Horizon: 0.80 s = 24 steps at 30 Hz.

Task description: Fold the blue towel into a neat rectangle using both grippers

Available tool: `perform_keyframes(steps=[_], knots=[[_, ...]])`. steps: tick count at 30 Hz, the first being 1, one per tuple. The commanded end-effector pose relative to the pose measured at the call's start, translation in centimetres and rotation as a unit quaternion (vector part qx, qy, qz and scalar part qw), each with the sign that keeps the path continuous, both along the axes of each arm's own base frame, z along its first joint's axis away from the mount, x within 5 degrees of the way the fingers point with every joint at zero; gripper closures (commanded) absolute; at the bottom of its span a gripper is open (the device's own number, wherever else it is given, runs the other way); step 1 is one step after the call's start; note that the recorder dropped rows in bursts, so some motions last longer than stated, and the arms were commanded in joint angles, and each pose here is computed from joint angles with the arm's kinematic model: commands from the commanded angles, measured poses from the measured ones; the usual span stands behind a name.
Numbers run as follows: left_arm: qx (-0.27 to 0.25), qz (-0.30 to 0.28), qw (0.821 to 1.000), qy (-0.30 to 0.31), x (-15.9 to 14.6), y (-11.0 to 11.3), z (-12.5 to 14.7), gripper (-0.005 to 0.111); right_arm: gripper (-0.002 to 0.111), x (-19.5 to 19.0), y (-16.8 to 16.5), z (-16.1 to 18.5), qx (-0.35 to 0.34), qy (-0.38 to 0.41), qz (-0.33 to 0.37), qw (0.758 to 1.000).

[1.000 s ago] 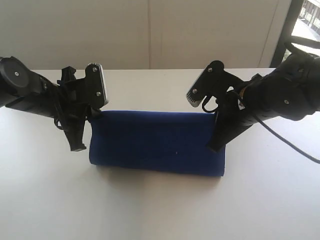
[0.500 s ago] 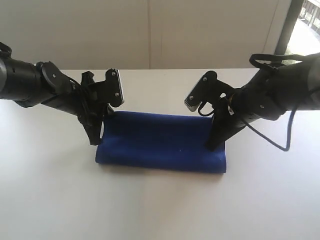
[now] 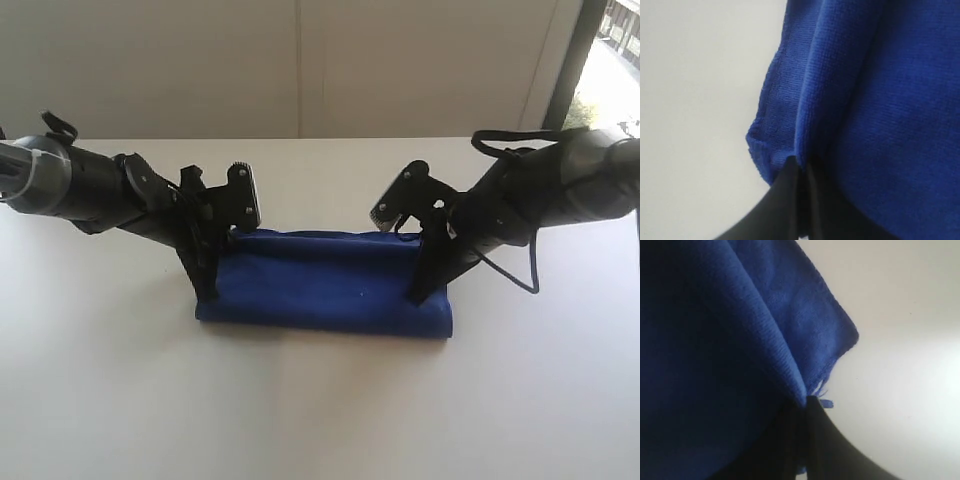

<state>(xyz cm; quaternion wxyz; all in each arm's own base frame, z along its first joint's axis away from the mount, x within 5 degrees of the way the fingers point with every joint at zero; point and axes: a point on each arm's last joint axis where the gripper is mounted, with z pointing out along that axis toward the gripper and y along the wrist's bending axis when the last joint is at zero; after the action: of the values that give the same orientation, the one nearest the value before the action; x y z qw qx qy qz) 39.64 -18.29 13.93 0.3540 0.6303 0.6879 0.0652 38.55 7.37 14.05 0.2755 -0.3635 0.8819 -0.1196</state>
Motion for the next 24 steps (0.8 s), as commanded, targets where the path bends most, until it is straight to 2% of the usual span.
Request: perform_keyframes(steps=[1, 3, 6, 10, 12, 16, 24], knots=[[-0.005, 0.008, 1.000, 0.002, 0.1, 0.0, -0.2, 0.106, 0.108, 0.3, -0.4, -0.9, -0.002, 0.007, -0.003, 1.000], [-0.005, 0.008, 1.000, 0.002, 0.1, 0.0, -0.2, 0.101, 0.107, 0.3, -0.4, -1.4, -0.003, 0.012, -0.002, 1.000], [-0.005, 0.009, 1.000, 0.000, 0.2, 0.0, -0.2, 0.079, 0.097, 0.3, -0.4, -1.7, -0.005, 0.016, -0.001, 1.000], [-0.004, 0.018, 1.000, -0.018, 0.5, 0.1, 0.0, 0.043, 0.076, 0.4, -0.4, -1.6, -0.016, 0.010, 0.013, 1.000], [-0.011, 0.037, 0.999, -0.035, 0.8, 0.2, 0.2, 0.034, 0.070, 0.4, -0.4, -1.2, -0.015, 0.004, 0.013, 1.000], [-0.034, 0.088, 0.992, -0.080, 1.6, 0.6, 1.0, 0.032, 0.070, 0.7, -0.4, 0.0, -0.002, -0.012, -0.003, 1.000], [-0.039, 0.093, 0.990, -0.100, 1.7, 0.7, 2.1, 0.032, 0.070, 1.9, -0.4, 2.6, -0.020, -0.046, 0.001, 0.999]])
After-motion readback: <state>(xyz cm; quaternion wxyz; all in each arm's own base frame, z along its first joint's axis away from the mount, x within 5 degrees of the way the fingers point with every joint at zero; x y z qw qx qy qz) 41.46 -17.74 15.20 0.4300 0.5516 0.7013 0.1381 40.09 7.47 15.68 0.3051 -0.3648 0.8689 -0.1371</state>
